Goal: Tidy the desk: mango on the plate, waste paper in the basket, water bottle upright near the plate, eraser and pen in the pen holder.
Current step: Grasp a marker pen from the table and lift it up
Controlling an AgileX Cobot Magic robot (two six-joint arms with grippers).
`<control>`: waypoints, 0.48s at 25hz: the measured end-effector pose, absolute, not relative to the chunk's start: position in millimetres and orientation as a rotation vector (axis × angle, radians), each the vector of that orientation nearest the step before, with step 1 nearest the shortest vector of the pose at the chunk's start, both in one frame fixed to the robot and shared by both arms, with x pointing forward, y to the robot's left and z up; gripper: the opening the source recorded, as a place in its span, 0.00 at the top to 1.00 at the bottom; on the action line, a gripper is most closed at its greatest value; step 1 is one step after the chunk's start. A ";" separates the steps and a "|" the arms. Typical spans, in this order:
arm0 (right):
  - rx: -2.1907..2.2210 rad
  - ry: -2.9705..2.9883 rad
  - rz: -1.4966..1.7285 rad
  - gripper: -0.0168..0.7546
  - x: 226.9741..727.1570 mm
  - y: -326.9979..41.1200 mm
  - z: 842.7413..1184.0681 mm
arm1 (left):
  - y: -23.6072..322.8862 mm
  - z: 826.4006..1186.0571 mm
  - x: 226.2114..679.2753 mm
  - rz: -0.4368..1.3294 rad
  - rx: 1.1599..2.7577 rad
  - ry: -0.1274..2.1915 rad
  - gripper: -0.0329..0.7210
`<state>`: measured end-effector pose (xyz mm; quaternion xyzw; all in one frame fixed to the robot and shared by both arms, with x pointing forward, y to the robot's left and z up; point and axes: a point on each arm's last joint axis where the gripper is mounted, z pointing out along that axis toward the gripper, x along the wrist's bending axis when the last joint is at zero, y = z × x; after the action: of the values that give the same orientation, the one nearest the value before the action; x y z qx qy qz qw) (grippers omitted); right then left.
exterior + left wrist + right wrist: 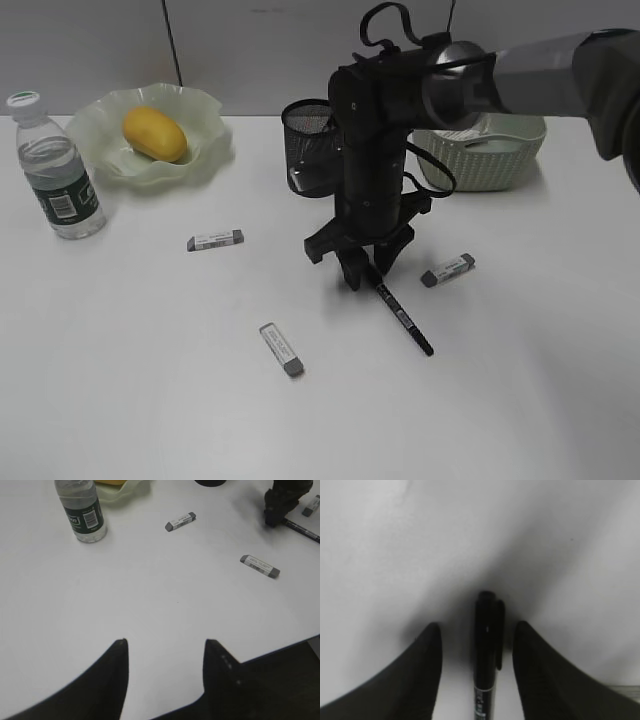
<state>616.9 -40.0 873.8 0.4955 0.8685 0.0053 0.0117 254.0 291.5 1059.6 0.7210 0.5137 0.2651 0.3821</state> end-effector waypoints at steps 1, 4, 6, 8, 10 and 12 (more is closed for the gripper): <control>1.547 2.710 0.012 0.50 616.9 -39.9 871.9 | 291.5 1059.6 254.0 0.676 1.839 1.310 0.46; 1.555 2.712 0.015 0.59 616.7 -39.3 871.3 | 291.5 1059.6 254.0 0.676 1.839 1.310 0.47; 1.567 2.716 0.020 0.69 616.2 -38.7 871.3 | 291.5 1059.6 254.0 0.676 1.839 1.310 0.48; 1.566 2.716 0.020 0.78 615.9 -38.3 871.3 | 291.5 1059.6 254.0 0.676 1.839 1.310 0.49; 1.565 2.715 0.025 0.79 616.4 -37.9 872.0 | 291.5 1059.6 254.0 0.676 1.839 1.310 0.49; 1.546 2.708 0.023 0.79 618.6 -38.1 874.6 | 291.5 1059.6 254.0 0.676 1.839 1.310 0.49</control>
<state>618.6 -38.1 874.6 0.4957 0.8684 0.0075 0.0118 254.0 291.5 1059.6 0.7210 0.5137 0.2651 0.3821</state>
